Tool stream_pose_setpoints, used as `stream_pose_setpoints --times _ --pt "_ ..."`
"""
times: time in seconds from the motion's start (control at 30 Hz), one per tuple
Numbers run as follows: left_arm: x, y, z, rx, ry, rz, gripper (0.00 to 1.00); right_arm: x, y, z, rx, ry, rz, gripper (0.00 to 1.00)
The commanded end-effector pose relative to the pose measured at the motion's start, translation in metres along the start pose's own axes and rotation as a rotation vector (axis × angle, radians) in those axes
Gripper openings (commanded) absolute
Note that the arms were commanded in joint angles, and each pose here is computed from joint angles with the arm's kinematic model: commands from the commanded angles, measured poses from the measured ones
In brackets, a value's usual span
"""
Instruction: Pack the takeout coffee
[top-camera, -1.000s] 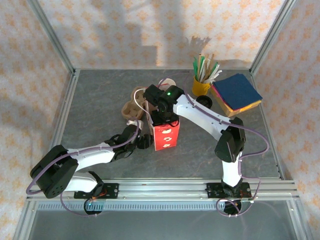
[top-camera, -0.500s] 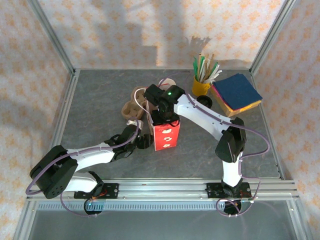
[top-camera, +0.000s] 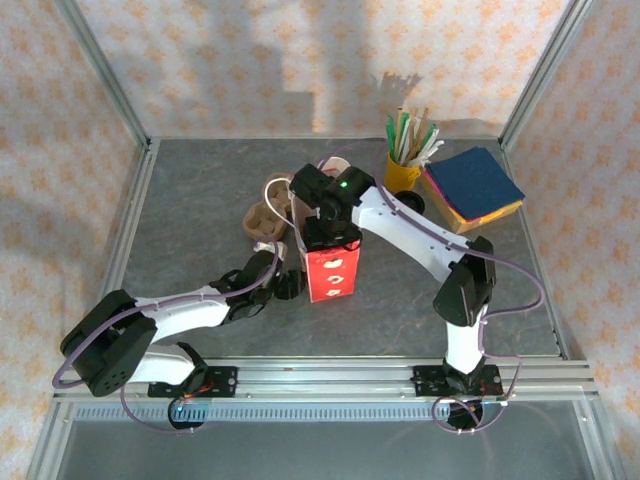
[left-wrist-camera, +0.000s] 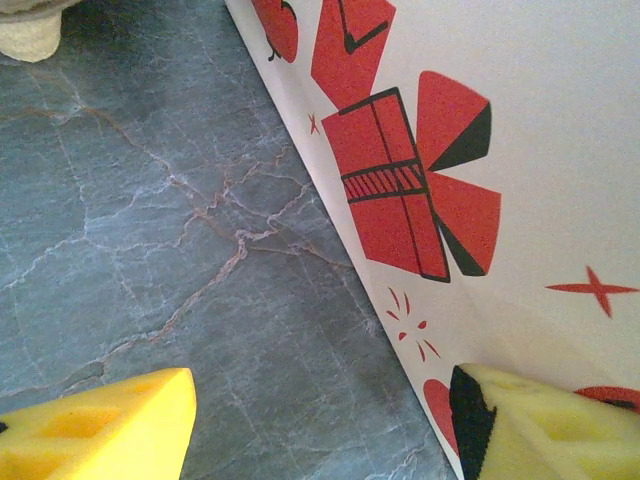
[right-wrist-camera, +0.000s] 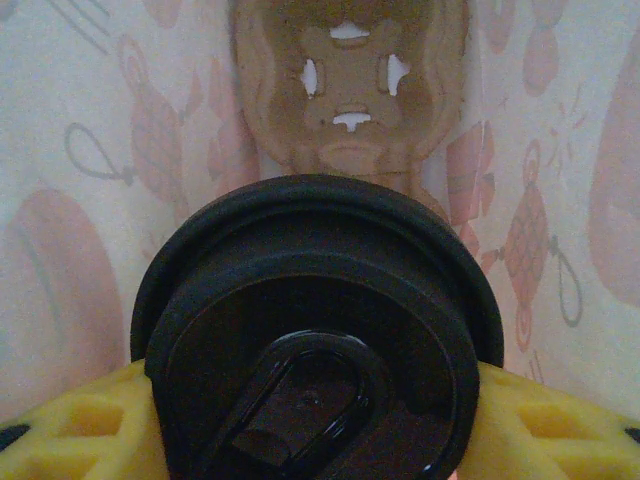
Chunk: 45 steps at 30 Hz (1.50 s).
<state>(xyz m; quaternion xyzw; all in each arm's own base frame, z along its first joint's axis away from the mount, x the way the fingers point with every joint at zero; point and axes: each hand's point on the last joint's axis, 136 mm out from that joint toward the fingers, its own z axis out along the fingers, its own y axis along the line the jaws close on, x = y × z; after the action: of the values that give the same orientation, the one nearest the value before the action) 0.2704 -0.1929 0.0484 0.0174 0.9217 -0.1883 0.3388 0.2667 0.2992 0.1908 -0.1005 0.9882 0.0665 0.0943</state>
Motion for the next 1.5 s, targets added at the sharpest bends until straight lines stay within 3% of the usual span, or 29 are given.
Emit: stream_pose_setpoints --times 0.0,0.67,1.47 --pt "0.004 0.005 0.004 -0.019 -0.003 0.009 0.70 0.004 -0.005 -0.020 -0.013 -0.019 0.016 0.48" --pt "0.009 0.007 0.007 -0.027 0.004 0.005 0.70 0.023 -0.018 0.010 0.070 0.061 0.036 0.48" --pt "0.005 0.007 0.006 -0.035 -0.008 0.013 0.70 0.021 -0.013 0.009 0.058 0.056 0.017 0.48"
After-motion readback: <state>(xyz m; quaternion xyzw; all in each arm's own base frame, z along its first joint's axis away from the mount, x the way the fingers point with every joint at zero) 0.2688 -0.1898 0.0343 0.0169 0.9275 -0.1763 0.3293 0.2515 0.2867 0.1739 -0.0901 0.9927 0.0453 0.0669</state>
